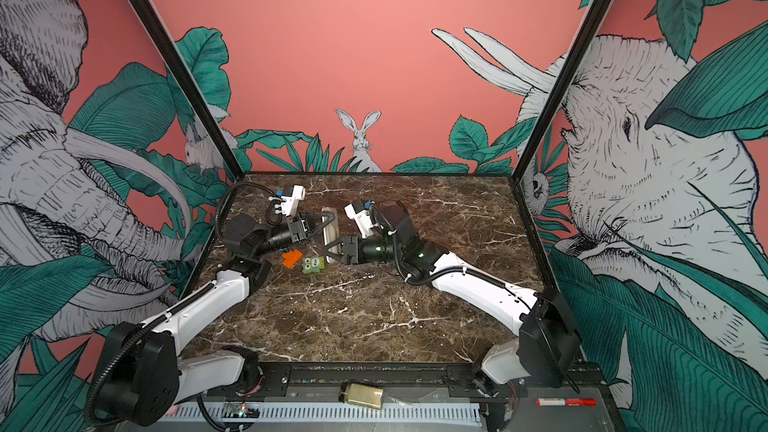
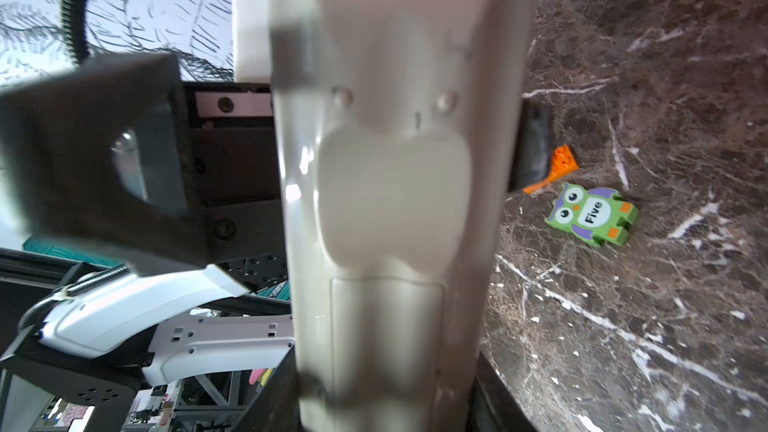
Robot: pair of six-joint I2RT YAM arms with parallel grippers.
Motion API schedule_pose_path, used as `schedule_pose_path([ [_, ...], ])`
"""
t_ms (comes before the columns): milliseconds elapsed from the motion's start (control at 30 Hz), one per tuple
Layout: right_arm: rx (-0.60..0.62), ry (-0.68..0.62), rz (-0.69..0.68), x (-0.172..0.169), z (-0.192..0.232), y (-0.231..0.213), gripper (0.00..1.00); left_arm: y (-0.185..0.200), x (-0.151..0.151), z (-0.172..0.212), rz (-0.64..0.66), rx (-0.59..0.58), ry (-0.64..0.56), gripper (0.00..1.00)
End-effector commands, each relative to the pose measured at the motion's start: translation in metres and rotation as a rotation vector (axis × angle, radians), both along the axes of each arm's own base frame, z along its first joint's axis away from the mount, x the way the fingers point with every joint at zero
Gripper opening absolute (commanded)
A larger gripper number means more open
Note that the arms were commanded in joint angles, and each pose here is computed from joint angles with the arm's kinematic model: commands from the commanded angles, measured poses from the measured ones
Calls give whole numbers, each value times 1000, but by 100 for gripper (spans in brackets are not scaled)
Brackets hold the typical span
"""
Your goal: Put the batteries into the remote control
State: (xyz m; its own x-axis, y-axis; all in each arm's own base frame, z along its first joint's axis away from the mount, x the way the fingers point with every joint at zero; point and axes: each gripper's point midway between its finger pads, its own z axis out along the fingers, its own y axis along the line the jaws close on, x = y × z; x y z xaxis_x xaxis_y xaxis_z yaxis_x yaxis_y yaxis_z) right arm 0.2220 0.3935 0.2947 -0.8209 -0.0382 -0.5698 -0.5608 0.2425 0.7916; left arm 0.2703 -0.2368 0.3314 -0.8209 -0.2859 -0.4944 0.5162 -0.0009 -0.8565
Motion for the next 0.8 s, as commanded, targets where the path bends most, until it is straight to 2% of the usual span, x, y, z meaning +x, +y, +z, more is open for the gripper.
schedule_pose_path([
  [0,144,-69,35,0,39,2,0,-1,-9,26,-55,-45,-64,75],
  [133,195,-71,35,2,47,0,0,-3,-10,32,-73,-59,-65,71],
  [367,216,-91,67,2,56,-4,0,-5,-12,37,-88,-61,-79,68],
  [667,242,-83,93,6,59,-2,0,-8,-18,37,-112,-57,-74,59],
  [767,253,-84,91,7,59,-1,0,-8,-19,36,-111,-53,-74,52],
])
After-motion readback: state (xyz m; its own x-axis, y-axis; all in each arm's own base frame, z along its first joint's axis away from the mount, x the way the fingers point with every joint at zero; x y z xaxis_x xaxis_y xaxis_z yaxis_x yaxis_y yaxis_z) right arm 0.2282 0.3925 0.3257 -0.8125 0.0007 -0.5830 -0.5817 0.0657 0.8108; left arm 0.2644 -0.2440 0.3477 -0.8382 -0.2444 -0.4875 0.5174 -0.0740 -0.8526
